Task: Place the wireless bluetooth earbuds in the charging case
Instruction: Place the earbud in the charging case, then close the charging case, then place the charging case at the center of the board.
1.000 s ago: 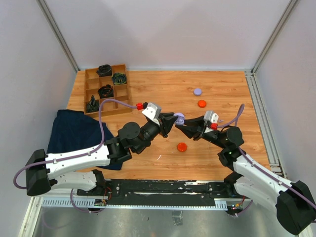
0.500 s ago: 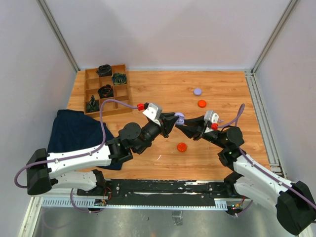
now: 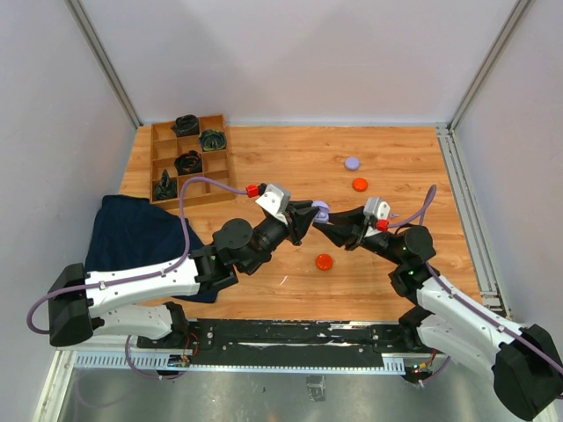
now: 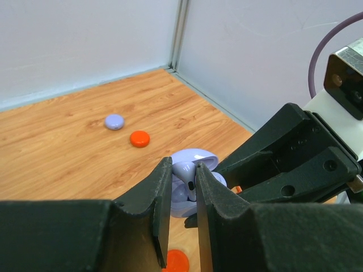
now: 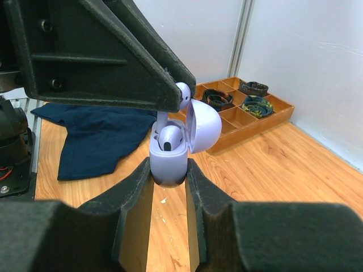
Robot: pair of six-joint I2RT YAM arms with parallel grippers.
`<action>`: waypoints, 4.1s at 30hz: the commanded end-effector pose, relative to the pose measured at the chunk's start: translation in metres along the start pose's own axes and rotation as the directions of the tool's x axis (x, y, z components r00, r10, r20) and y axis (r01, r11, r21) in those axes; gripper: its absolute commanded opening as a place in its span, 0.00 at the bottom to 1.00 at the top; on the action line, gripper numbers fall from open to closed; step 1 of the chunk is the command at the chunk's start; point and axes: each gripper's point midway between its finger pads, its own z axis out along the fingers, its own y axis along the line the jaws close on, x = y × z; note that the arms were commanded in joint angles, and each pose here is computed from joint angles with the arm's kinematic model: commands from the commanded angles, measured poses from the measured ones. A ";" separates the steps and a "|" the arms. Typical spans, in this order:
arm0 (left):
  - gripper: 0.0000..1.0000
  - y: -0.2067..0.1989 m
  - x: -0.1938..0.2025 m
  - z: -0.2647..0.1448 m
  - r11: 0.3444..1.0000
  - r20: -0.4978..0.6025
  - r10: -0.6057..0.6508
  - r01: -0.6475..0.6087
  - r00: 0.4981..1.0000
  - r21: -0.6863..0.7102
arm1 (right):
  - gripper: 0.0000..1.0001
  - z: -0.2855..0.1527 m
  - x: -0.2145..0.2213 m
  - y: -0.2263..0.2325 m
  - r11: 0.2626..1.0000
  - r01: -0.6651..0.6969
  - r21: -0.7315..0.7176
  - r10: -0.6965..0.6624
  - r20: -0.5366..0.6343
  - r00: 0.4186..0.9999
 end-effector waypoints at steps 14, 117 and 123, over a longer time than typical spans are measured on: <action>0.34 -0.004 0.014 0.005 1.000 -0.071 0.004 -0.005 0.997 -0.017 | 0.05 0.005 -0.026 0.007 0.998 0.047 -0.040 -0.044 0.067 0.997; 0.99 0.215 -0.008 -0.085 0.794 -0.268 -0.002 -0.162 0.963 -0.586 | 0.09 -0.046 0.185 -0.037 0.698 -0.471 0.540 0.715 -0.561 0.417; 0.99 0.239 -0.009 -0.109 0.728 -0.236 -0.008 -0.156 0.972 -0.667 | 0.11 -0.050 0.208 -0.031 0.635 -0.498 0.591 0.765 -0.574 0.293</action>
